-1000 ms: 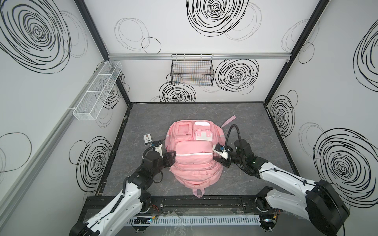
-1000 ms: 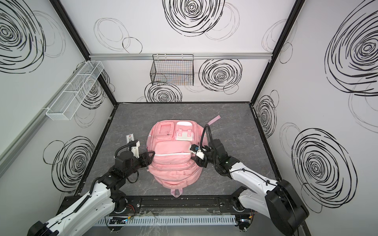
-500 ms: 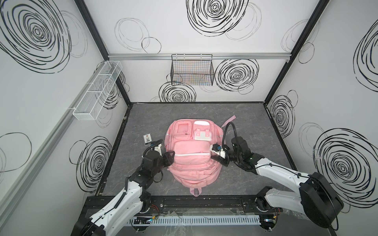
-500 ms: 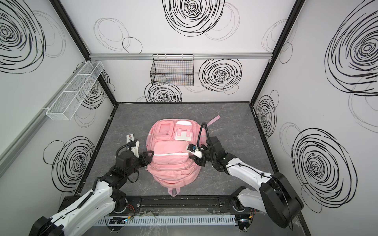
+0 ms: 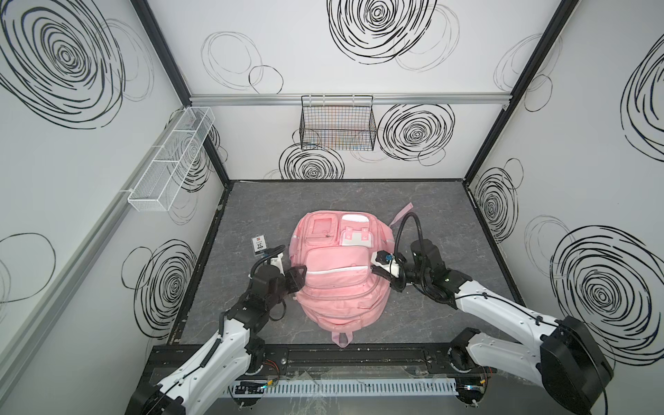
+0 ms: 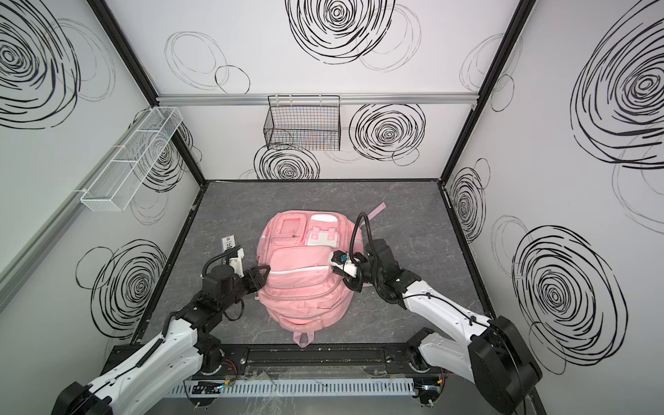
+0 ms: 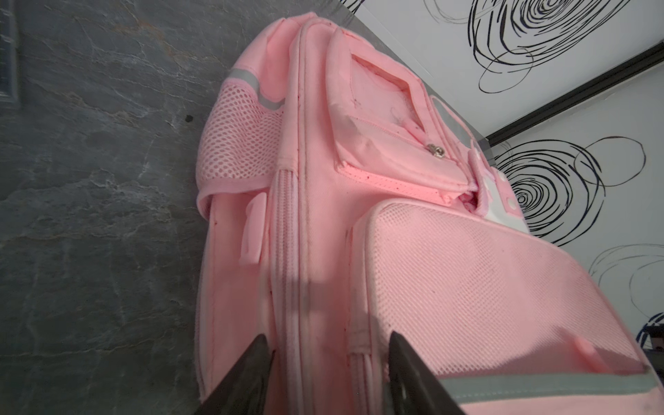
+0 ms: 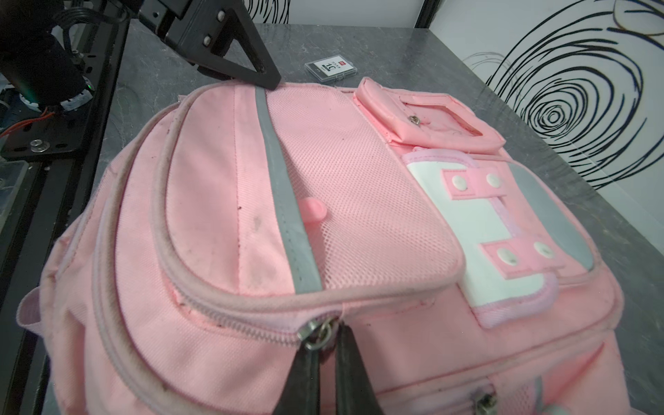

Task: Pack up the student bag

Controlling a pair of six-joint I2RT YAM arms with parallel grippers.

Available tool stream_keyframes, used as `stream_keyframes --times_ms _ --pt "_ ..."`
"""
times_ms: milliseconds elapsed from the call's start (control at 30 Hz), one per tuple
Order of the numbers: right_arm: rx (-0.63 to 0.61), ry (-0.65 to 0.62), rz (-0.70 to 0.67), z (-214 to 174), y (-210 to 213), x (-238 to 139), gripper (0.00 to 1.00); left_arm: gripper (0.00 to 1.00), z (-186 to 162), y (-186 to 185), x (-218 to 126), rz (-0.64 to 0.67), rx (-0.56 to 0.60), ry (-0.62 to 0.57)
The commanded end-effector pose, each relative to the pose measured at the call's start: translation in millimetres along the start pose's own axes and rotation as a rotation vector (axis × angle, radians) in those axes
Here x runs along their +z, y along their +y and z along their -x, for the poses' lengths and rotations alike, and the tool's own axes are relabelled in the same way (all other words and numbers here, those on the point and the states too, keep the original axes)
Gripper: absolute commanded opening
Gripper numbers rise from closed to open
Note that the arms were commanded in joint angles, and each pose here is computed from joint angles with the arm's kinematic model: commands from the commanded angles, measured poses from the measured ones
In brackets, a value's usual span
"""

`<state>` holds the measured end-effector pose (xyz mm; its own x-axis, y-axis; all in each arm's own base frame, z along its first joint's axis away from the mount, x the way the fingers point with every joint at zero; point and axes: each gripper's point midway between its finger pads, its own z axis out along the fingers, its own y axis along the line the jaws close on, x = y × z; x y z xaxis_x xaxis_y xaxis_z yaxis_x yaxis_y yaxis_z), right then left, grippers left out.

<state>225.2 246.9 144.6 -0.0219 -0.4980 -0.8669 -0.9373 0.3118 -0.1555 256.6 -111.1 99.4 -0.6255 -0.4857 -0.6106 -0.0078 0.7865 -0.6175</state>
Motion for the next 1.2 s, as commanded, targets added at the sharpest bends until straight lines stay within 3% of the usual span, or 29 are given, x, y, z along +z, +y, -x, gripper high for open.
stream_keyframes --times_ms 0,233,300,333,500,667,967,1167 --pt "-0.014 -0.052 -0.025 14 1 -9 0.00 0.55 2 3 0 0.002 0.000 -0.017" --pt "-0.069 -0.048 -0.177 20 -13 -20 0.01 0.53 17 -8 -7 0.003 0.061 -0.046" --pt "-0.083 -0.053 -0.226 22 -17 -23 0.19 0.53 22 -14 -9 -0.002 0.087 -0.052" --pt "-0.086 -0.059 -0.252 22 -19 -24 0.20 0.53 25 -18 -9 -0.006 0.096 -0.054" --pt "-0.068 -0.057 -0.290 17 -23 -20 0.12 0.54 27 -25 -9 -0.014 0.114 -0.050" --pt "-0.040 -0.035 -0.326 14 -27 -15 0.12 0.54 23 -25 -7 -0.016 0.109 -0.042" --pt "-0.028 -0.023 -0.454 6 -37 -19 0.30 0.54 21 -22 -8 -0.009 0.109 -0.045" --pt "-0.027 -0.006 -0.437 -3 -32 -13 0.31 0.54 21 -24 -7 -0.015 0.105 -0.046"
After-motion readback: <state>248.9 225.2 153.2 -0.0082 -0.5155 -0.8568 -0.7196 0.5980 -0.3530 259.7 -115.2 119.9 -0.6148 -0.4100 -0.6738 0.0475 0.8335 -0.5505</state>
